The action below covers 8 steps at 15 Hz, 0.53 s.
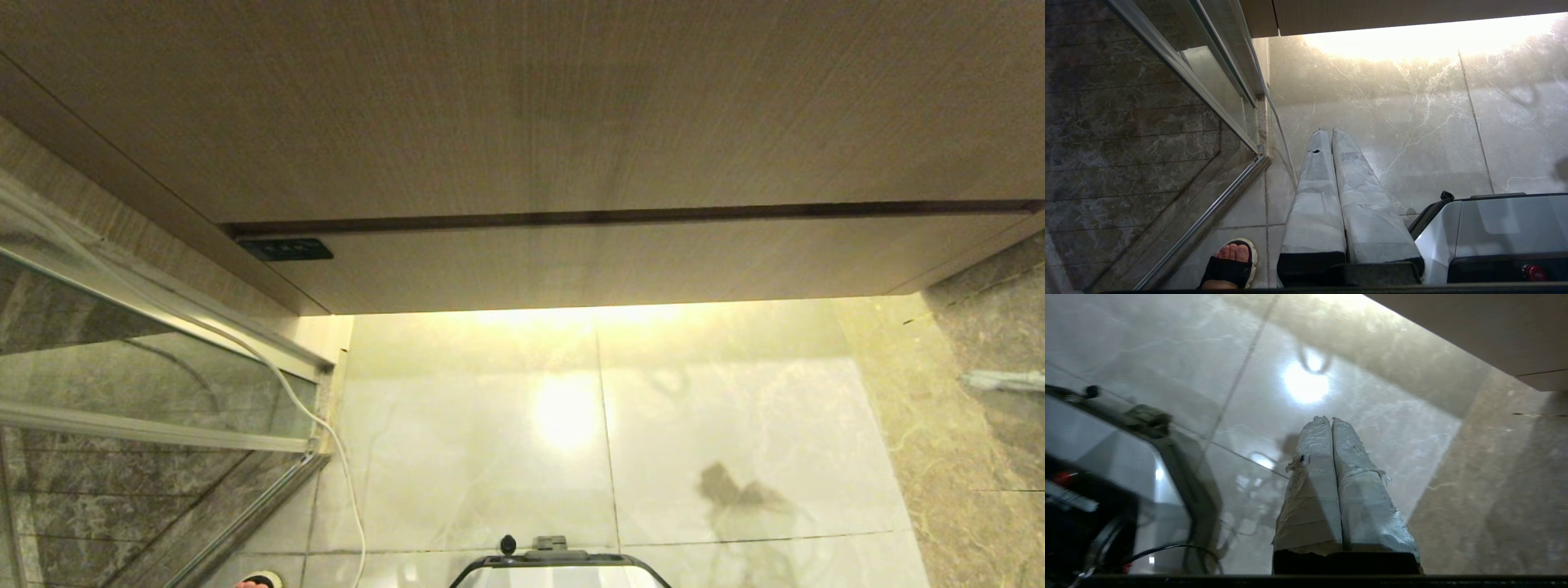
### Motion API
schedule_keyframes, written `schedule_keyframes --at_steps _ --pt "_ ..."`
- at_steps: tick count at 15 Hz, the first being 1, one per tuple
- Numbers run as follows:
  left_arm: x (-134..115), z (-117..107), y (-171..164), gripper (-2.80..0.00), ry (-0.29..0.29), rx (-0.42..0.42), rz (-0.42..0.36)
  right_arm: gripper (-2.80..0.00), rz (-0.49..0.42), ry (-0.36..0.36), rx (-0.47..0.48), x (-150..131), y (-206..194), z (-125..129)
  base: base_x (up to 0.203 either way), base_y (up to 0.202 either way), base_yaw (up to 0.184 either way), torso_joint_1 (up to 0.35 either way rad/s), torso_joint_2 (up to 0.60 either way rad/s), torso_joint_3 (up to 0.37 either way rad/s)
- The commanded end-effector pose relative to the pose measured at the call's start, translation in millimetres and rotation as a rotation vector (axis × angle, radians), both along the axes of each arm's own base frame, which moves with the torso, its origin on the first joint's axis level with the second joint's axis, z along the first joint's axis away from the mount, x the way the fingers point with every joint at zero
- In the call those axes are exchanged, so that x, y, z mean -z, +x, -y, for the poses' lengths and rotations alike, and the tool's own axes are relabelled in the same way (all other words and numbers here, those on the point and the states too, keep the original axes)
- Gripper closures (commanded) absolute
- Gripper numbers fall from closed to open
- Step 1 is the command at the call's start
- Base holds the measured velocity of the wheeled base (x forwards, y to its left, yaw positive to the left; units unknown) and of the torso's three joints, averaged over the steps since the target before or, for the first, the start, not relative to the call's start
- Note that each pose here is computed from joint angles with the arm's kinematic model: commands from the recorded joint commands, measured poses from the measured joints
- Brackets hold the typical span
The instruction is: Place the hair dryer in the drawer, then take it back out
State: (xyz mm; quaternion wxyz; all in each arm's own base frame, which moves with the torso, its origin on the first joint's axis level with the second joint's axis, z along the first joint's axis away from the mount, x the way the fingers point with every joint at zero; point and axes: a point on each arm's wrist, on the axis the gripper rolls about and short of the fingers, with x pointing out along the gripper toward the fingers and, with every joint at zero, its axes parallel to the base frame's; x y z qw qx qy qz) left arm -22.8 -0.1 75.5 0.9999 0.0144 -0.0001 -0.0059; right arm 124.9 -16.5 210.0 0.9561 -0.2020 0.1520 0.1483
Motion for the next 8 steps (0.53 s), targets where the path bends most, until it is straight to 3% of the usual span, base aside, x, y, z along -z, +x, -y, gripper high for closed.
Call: schedule_keyframes --at_steps 1,4,8 --pt "0.2 0.0 0.1 0.0 0.0 0.001 -0.001 0.0 0.111 0.01 -0.057 15.6 -56.0 -15.5 0.0 0.0 0.0 0.0 0.0 0.0" --pt "0.4 0.0 0.1 0.0 0.0 0.001 -0.001 0.0 0.168 0.118 -0.133 45.0 -98.5 -24.8 0.0 0.0 0.0 0.0 0.0 0.0" --pt "0.4 0.0 0.1 0.0 0.0 0.001 -0.002 0.0 0.281 0.197 -0.158 96.3 -137.9 -21.5 0.0 0.0 0.0 0.0 0.0 0.0"
